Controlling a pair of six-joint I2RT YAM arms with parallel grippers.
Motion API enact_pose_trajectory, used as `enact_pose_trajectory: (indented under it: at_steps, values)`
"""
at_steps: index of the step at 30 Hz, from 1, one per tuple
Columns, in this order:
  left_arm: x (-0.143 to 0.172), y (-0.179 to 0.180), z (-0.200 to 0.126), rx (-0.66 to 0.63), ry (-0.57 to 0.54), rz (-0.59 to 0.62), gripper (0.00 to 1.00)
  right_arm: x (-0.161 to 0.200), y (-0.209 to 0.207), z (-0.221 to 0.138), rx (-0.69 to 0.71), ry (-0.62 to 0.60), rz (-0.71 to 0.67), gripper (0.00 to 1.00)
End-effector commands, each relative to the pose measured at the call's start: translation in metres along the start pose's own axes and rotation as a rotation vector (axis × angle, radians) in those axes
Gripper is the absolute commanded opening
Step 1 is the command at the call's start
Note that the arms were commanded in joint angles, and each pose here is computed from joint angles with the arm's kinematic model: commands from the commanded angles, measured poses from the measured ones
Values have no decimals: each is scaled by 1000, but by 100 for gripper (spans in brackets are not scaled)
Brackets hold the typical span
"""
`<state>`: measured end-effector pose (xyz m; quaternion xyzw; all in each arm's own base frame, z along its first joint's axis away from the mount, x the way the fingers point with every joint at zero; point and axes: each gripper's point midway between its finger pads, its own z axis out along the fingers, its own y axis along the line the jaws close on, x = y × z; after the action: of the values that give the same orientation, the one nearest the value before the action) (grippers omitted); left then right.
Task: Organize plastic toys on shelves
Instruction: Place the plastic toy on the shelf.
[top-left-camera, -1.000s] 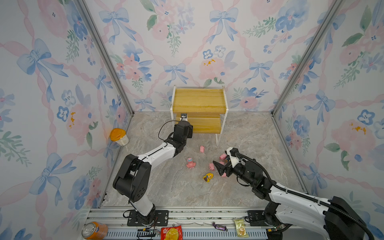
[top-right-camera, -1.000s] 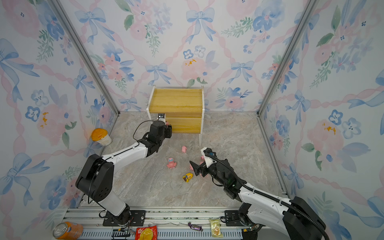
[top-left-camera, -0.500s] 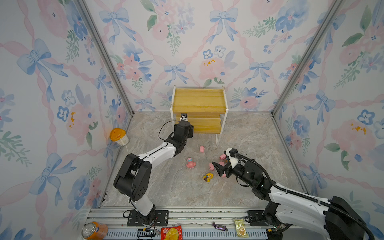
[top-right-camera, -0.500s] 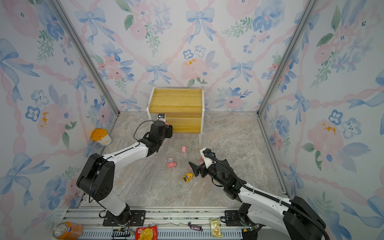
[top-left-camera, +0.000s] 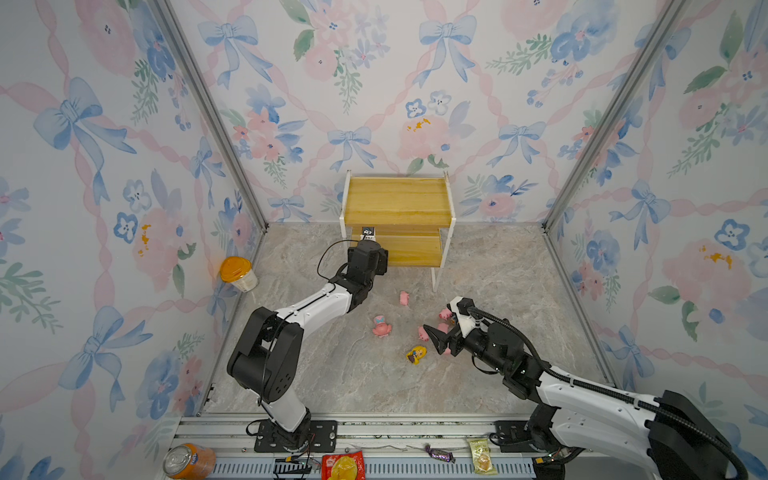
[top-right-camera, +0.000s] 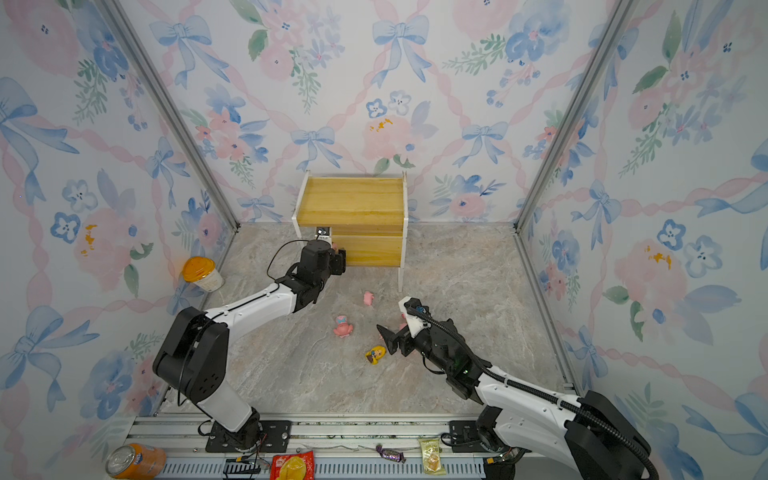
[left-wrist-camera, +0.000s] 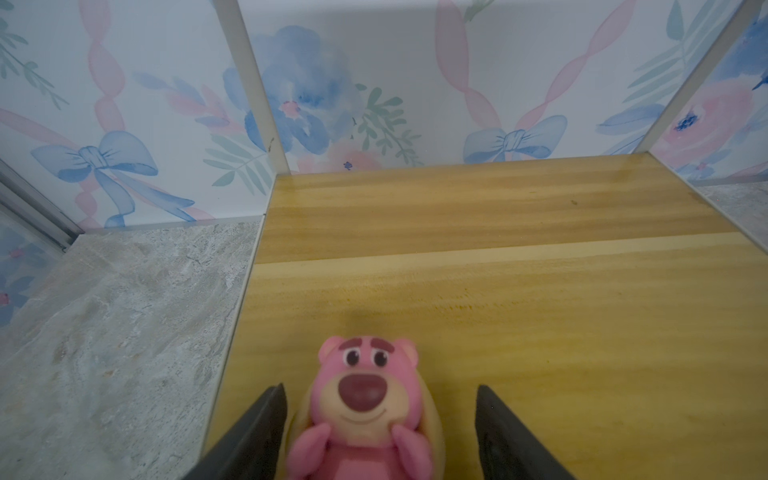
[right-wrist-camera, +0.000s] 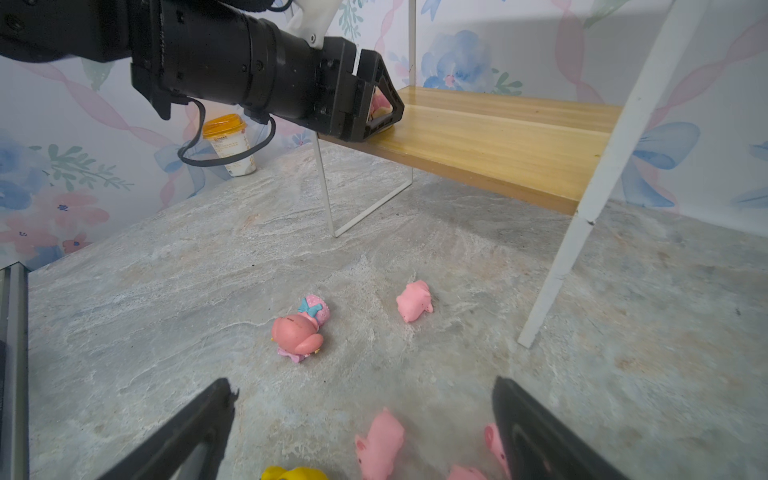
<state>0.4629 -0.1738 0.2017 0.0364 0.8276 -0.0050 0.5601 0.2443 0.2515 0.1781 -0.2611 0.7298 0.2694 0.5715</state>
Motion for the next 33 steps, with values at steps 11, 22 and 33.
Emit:
enact_pose_trajectory:
  at_steps: [11, 22, 33]
  values:
    - [-19, 11, -34, 8, -97, 9, 75, -1, 9, 2, -24, -5, -13, 99]
    - [-7, 22, -68, 43, -125, -12, 58, 0, 6, 2, -10, -5, -15, 99]
    - [18, -9, -73, 135, -94, -70, 40, 3, 4, 4, 3, -3, -5, 99]
